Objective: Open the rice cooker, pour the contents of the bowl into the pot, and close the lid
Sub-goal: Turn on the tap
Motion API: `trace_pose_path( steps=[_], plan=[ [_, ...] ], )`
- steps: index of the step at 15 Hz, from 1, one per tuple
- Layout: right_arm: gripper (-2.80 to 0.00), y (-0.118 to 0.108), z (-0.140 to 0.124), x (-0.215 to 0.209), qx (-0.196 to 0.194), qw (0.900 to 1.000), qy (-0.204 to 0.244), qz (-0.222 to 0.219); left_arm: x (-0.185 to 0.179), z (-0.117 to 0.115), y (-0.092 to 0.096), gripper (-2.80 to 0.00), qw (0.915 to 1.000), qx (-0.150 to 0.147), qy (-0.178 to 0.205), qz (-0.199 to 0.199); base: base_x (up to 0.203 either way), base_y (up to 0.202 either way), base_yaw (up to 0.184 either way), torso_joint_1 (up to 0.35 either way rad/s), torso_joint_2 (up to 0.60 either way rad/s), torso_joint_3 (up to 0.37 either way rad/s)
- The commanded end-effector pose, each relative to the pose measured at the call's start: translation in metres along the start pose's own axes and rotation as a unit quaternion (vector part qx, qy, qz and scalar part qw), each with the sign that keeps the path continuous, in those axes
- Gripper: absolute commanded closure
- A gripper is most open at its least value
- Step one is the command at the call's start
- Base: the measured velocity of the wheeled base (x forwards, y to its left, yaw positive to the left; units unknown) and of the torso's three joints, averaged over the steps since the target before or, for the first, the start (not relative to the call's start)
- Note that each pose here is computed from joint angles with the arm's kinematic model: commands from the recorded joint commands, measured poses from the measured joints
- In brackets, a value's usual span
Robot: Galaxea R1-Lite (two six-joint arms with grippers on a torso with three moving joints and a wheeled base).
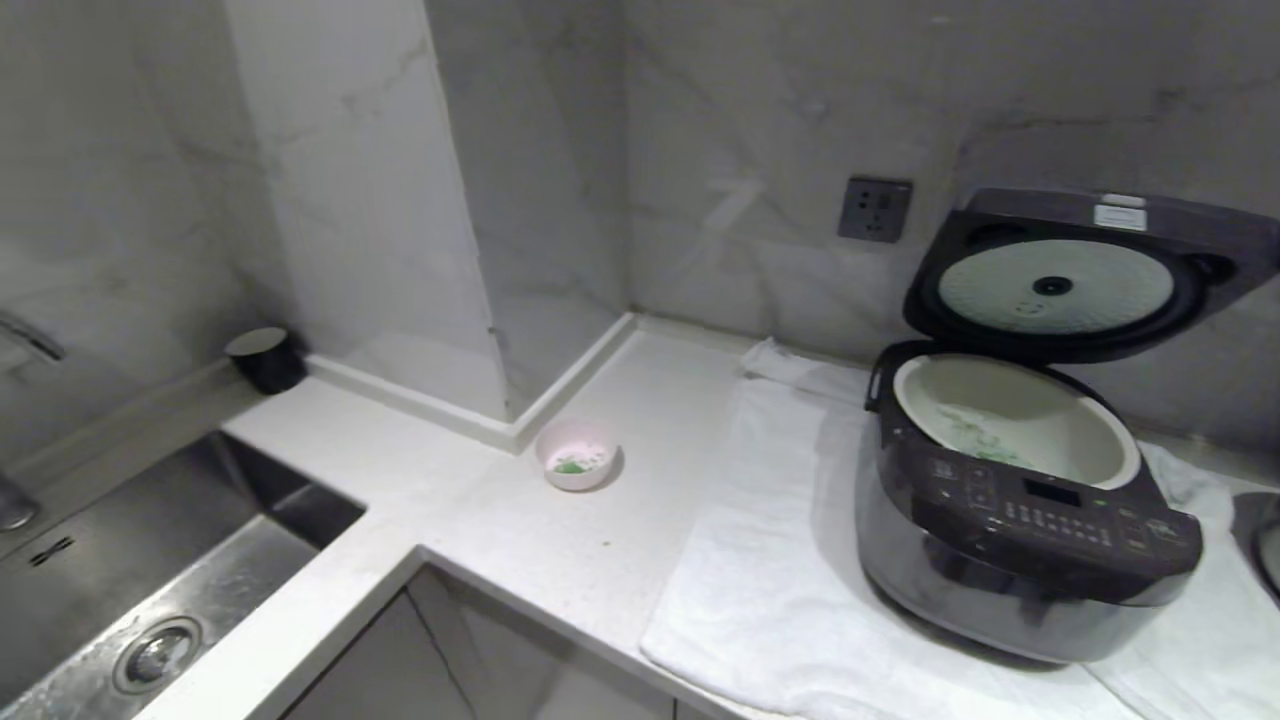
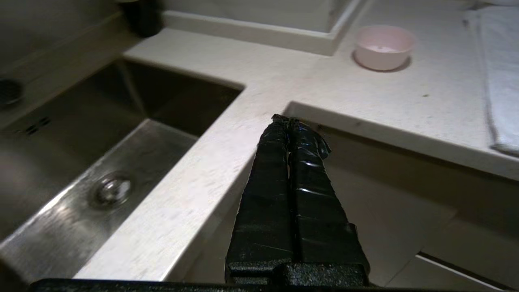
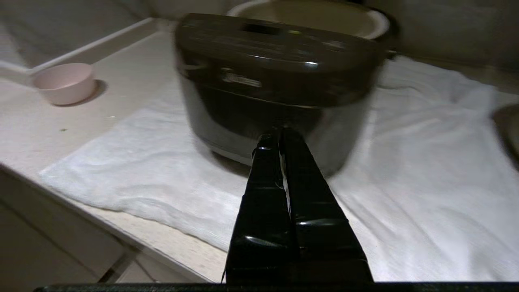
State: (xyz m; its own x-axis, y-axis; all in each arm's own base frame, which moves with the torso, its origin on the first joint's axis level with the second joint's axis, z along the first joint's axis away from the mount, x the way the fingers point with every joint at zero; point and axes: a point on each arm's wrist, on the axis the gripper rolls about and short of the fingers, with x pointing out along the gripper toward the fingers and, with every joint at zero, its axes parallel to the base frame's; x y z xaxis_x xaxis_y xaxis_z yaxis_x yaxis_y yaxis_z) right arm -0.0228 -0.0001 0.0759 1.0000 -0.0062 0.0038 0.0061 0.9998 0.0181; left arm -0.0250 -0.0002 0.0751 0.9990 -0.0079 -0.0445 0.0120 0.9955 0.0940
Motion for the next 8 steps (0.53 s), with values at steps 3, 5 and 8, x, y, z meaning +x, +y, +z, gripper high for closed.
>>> trace_pose_path(
  steps=[3,5,8],
  plan=[
    [0.00,0.0000,0.0001,0.0000,0.000,1.000,0.000,0.000,-0.0002,0.0000,0.0000,0.00,1.0000,0.000,-0.001,0.000,-0.002,-0.008,0.176,0.002,0.00,0.005],
    [0.00,0.0000,0.0001,0.0000,0.000,1.000,0.000,0.000,-0.0001,-0.0003,0.0000,0.00,1.0000,-0.001,-0.001,0.000,-0.001,-0.008,0.174,0.006,0.00,0.003],
    [0.00,0.0000,-0.0001,0.0000,0.000,1.000,0.000,0.000,-0.0002,0.0000,0.0000,0.00,1.0000,-0.002,-0.001,0.001,0.001,-0.008,0.172,0.002,0.00,0.000]
  ],
)
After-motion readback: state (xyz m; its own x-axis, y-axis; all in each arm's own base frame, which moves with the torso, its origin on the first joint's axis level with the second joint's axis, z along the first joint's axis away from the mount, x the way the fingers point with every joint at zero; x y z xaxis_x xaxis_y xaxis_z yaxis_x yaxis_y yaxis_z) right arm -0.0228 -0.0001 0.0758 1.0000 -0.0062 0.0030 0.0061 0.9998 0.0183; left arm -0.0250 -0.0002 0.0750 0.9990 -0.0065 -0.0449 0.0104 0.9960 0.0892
